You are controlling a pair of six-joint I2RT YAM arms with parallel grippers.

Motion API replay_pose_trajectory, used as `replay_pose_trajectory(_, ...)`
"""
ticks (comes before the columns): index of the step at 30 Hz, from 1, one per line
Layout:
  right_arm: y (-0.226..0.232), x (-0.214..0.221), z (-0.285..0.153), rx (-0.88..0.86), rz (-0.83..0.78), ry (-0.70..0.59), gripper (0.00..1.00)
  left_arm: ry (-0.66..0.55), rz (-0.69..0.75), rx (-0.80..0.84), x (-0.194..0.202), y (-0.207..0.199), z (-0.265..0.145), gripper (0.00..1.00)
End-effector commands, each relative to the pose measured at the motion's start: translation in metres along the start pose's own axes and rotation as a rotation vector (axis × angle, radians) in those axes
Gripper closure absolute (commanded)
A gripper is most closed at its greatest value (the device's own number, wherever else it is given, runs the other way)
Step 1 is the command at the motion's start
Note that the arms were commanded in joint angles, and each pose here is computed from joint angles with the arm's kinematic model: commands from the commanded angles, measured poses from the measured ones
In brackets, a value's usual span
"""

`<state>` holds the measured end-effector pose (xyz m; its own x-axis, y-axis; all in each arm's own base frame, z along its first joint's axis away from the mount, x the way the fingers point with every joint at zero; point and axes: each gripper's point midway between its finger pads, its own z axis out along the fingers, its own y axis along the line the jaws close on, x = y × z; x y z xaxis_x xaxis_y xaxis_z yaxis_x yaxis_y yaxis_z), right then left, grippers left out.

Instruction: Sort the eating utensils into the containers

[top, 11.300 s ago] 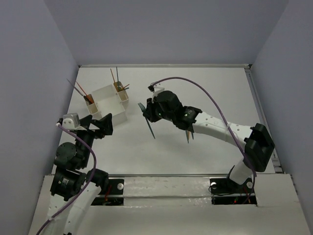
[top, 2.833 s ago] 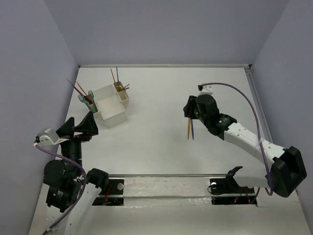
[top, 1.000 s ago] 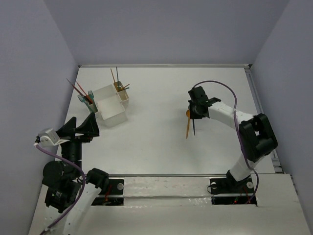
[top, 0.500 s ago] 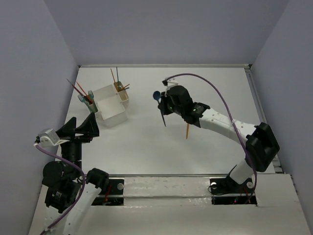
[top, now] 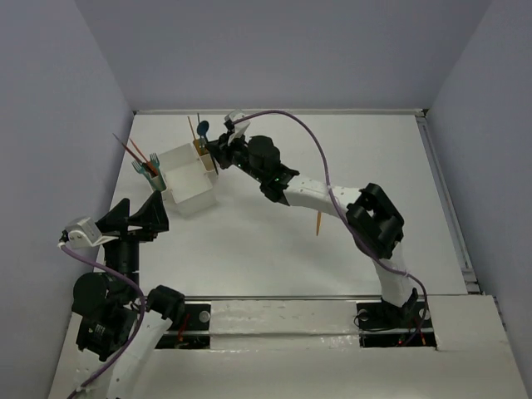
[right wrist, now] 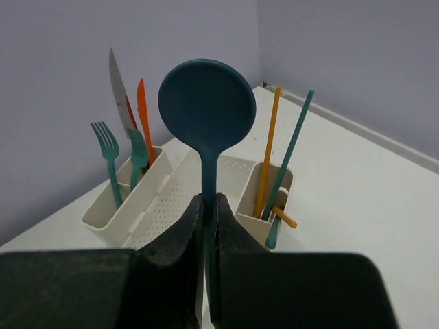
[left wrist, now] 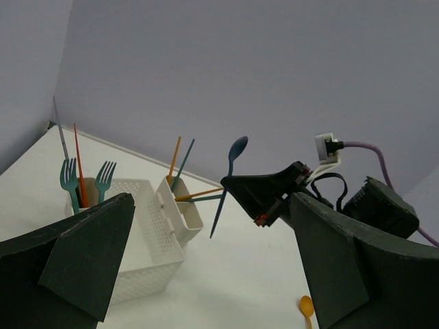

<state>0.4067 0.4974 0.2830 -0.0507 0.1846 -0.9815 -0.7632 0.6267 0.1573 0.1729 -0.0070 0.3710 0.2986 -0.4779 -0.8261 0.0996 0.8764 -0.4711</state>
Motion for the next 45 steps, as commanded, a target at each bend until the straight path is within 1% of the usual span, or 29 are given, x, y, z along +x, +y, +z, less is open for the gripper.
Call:
replay_pose_trajectory(1, 0.018, -0.048, 0.028, -0.078, -0.091, -0.181, 1.0, -0.021, 0.001, 0.006, -0.006, -0.003, 0.003, 0.01)
replay_pose_trajectory(2, 0.02, -0.058, 0.033, -0.084, -0.103, -0.206, 1.0, -0.022, -0.001, 0.007, -0.006, -0.003, 0.003, 0.01)
replay_pose_trajectory(3, 0.019, -0.045, 0.04, -0.084, -0.106, -0.189, 1.0, -0.023, 0.0, 0.004, -0.006, -0.003, 0.003, 0.01)
replay_pose_trajectory(6, 0.019, -0.047, 0.049, -0.085, -0.118, -0.202, 1.0, -0.019, 0.004, 0.004, -0.005, -0.003, 0.004, 0.01)
replay_pose_trajectory(7, 0.017, -0.038, 0.053, -0.084, -0.118, -0.187, 1.0, -0.018, 0.004, 0.005, -0.005, -0.003, 0.004, 0.01)
replay_pose_trajectory(9, 0.018, -0.038, 0.057, -0.084, -0.118, -0.189, 1.0, -0.021, 0.003, 0.005, -0.006, -0.003, 0.004, 0.01)
replay_pose_trajectory(10, 0.017, -0.031, 0.059, -0.083, -0.118, -0.18, 1.0, -0.021, 0.003, 0.001, -0.005, -0.003, 0.004, 0.01)
replay_pose_trajectory(12, 0.014, -0.033, 0.06, -0.07, -0.151, -0.188, 1.0, -0.02, 0.005, 0.001, -0.005, -0.002, 0.005, 0.01)
replay_pose_trajectory(15, 0.008, -0.015, 0.066, -0.052, -0.162, -0.167, 1.0, -0.018, 0.005, 0.002, -0.005, -0.003, 0.005, 0.01)
replay_pose_trajectory(20, 0.003, 0.008, 0.067, -0.045, -0.157, -0.132, 1.0, -0.018, 0.006, 0.002, -0.005, -0.003, 0.005, 0.01)
replay_pose_trajectory(23, 0.002, 0.011, 0.065, -0.039, -0.148, -0.127, 1.0, -0.02, 0.005, -0.001, -0.005, -0.003, 0.005, 0.01)
replay_pose_trajectory(24, 0.001, 0.018, 0.063, -0.038, -0.145, -0.114, 0.97, -0.02, 0.007, -0.001, -0.005, -0.002, 0.005, 0.01)
replay_pose_trajectory(25, 0.002, 0.016, 0.062, -0.042, -0.139, -0.118, 0.82, -0.022, 0.005, 0.0, -0.005, -0.003, 0.005, 0.01)
replay_pose_trajectory(27, 0.003, 0.019, 0.06, -0.046, -0.136, -0.108, 0.63, -0.02, 0.005, -0.001, -0.005, -0.003, 0.005, 0.01)
replay_pose_trajectory(28, 0.005, 0.013, 0.058, -0.053, -0.132, -0.115, 0.44, -0.018, 0.008, 0.002, -0.004, -0.003, 0.006, 0.01)
replay_pose_trajectory(29, 0.006, 0.012, 0.058, -0.058, -0.13, -0.107, 0.37, -0.018, 0.006, 0.002, -0.004, -0.003, 0.006, 0.01)
replay_pose_trajectory(31, 0.01, -0.004, 0.058, -0.066, -0.131, -0.112, 0.34, -0.02, 0.005, 0.003, -0.005, -0.003, 0.006, 0.01)
replay_pose_trajectory(33, 0.012, -0.018, 0.054, -0.066, -0.131, -0.126, 0.34, -0.018, 0.006, 0.002, -0.004, -0.003, 0.006, 0.01)
replay_pose_trajectory(37, 0.018, -0.055, 0.04, -0.06, -0.061, -0.14, 0.33, -0.016, 0.005, 0.004, -0.003, -0.004, 0.007, 0.01)
replay_pose_trajectory(38, 0.017, -0.048, 0.033, -0.054, -0.05, -0.113, 0.33, -0.012, 0.007, 0.003, -0.002, -0.004, 0.008, 0.01)
replay_pose_trajectory(39, 0.019, -0.072, 0.021, -0.044, -0.03, -0.13, 0.32, -0.012, 0.009, 0.003, -0.002, -0.004, 0.008, 0.01)
replay_pose_trajectory(40, 0.014, -0.072, 0.011, -0.009, -0.004, -0.095, 0.32, -0.014, 0.007, 0.004, -0.003, -0.004, 0.008, 0.01)
replay_pose_trajectory(41, 0.002, -0.048, -0.001, 0.047, 0.004, -0.028, 0.32, -0.014, 0.01, 0.0, -0.003, -0.003, 0.007, 0.01)
replay_pose_trajectory(42, 0.001, -0.074, -0.021, 0.078, 0.016, -0.042, 0.32, -0.014, 0.008, -0.001, -0.003, -0.003, 0.007, 0.01)
replay_pose_trajectory(43, -0.008, -0.066, -0.034, 0.128, 0.027, 0.007, 0.33, -0.02, 0.005, 0.001, -0.005, -0.002, 0.005, 0.01)
replay_pose_trajectory(44, -0.02, -0.043, -0.052, 0.203, 0.042, 0.11, 0.39, -0.022, 0.003, 0.003, -0.005, -0.003, 0.004, 0.01)
replay_pose_trajectory(45, -0.04, -0.01, -0.077, 0.307, 0.032, 0.196, 0.42, -0.026, 0.002, 0.005, -0.006, -0.003, 0.004, 0.01)
